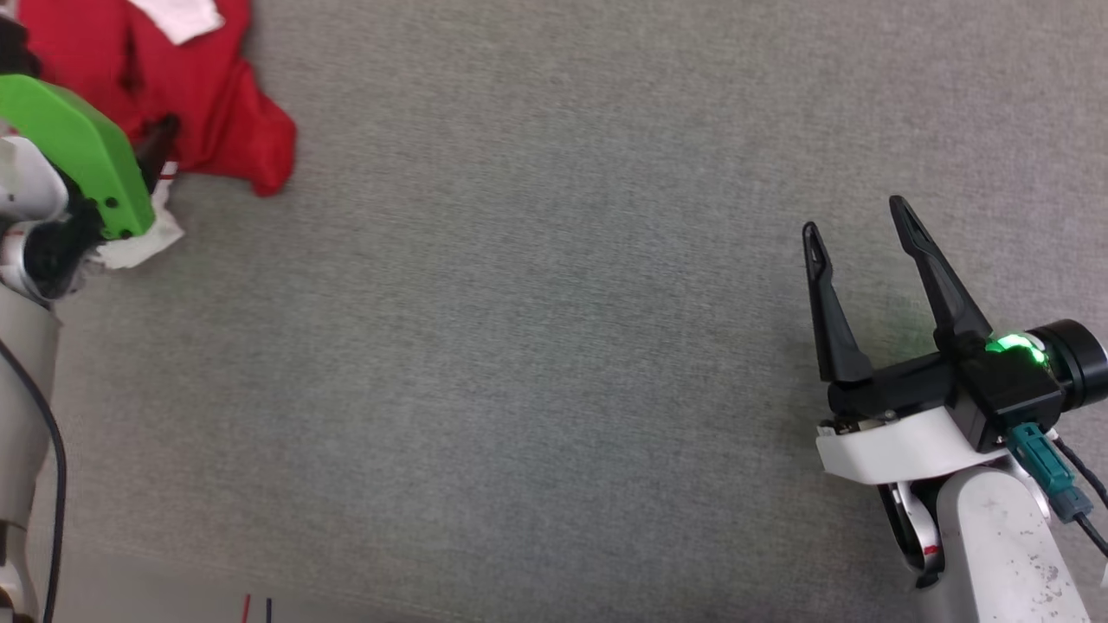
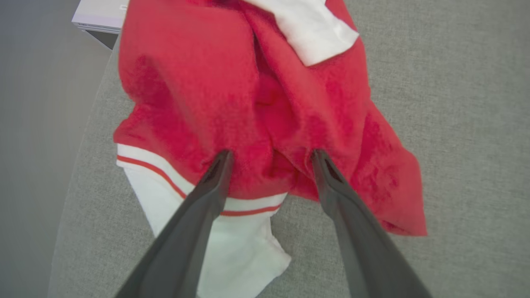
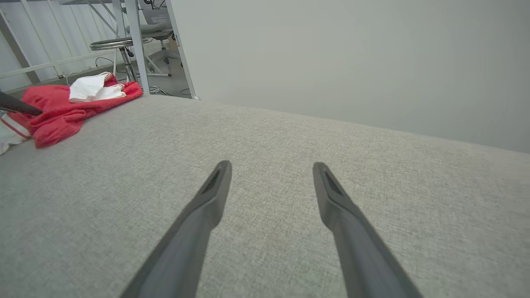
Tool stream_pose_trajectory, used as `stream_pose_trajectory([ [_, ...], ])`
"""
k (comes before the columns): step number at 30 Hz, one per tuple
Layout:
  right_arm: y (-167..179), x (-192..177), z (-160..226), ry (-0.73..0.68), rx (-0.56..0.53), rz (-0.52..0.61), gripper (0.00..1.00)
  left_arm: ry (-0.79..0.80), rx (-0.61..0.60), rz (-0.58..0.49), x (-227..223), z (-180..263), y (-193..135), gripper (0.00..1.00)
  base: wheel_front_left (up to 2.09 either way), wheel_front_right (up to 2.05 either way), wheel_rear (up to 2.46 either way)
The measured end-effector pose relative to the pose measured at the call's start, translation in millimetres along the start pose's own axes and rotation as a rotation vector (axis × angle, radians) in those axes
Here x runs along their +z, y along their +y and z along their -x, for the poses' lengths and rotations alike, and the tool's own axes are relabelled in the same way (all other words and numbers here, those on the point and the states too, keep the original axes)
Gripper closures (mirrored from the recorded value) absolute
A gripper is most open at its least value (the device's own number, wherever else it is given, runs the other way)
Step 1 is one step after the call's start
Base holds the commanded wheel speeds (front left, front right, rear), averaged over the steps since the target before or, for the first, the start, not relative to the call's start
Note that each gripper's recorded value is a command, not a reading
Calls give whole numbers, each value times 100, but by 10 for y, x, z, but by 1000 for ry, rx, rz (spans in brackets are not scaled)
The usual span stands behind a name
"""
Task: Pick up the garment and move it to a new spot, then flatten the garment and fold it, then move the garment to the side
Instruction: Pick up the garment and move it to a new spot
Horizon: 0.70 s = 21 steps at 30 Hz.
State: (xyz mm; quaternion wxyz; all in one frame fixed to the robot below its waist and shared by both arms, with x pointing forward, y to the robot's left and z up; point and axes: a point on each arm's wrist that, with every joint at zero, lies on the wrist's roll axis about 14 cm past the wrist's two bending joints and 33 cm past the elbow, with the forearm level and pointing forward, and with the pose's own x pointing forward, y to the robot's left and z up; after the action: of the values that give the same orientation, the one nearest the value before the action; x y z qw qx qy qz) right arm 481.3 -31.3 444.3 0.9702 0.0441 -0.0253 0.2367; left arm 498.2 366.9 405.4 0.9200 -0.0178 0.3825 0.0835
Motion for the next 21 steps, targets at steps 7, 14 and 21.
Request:
stream_pose_trajectory([
  [7,-180,-204,79,52,-45,6,0,138,7,-16,-294,-359,-69,0,0,0,0],
  [14,-236,-221,113,61,-61,15,0,162,-23,40,-329,-412,-137,100,0,0,0],
  [21,-191,-55,121,35,-53,34,0,-65,-10,35,-75,-239,-77,100,0,0,0],
])
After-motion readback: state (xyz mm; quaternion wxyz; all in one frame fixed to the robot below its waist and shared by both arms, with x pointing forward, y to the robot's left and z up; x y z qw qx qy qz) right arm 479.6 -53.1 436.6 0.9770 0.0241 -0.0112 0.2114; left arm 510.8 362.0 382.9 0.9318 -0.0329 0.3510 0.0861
